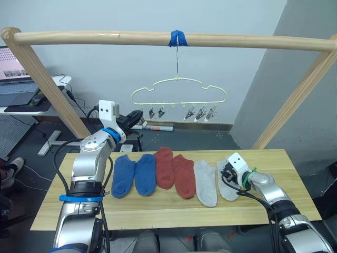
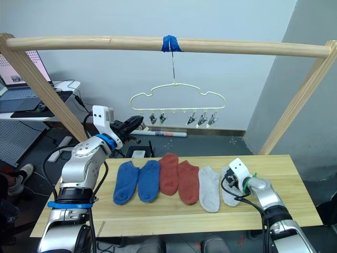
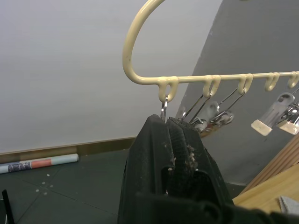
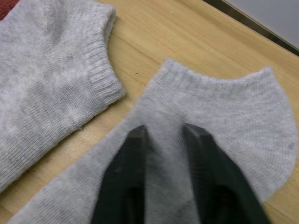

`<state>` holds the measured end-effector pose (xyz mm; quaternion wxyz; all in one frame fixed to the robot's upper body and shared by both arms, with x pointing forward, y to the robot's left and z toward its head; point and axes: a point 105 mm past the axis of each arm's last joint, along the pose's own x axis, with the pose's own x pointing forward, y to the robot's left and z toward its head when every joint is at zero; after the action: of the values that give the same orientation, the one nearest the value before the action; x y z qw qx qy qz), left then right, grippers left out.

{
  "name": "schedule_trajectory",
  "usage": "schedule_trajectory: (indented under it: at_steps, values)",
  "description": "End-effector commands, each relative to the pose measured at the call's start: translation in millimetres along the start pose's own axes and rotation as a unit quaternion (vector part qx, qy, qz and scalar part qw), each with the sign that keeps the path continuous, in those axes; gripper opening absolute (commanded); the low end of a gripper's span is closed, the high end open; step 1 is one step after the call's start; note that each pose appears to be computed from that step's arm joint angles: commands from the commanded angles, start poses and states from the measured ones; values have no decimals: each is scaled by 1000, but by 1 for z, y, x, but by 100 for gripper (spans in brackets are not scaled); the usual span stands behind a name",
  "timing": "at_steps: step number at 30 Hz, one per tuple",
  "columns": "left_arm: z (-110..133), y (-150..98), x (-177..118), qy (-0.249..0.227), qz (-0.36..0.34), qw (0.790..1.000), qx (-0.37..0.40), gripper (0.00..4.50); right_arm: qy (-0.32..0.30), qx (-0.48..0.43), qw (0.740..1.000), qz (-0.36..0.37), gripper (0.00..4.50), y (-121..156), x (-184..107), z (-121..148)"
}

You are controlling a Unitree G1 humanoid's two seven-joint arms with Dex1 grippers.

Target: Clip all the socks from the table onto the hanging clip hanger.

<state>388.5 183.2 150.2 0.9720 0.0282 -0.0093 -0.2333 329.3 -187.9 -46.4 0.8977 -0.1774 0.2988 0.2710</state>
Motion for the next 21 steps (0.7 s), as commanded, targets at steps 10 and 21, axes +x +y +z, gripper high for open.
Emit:
schedule_trajectory:
  at_steps: [10,21]
  values:
    - [9,-6,8,-8,-15,1000,3,0,-23,11,999,21,4,6,-8,5]
    - [8,-16,8,21,-45,990,-131,0,-143,-35,988,44,4,27,-51,77]
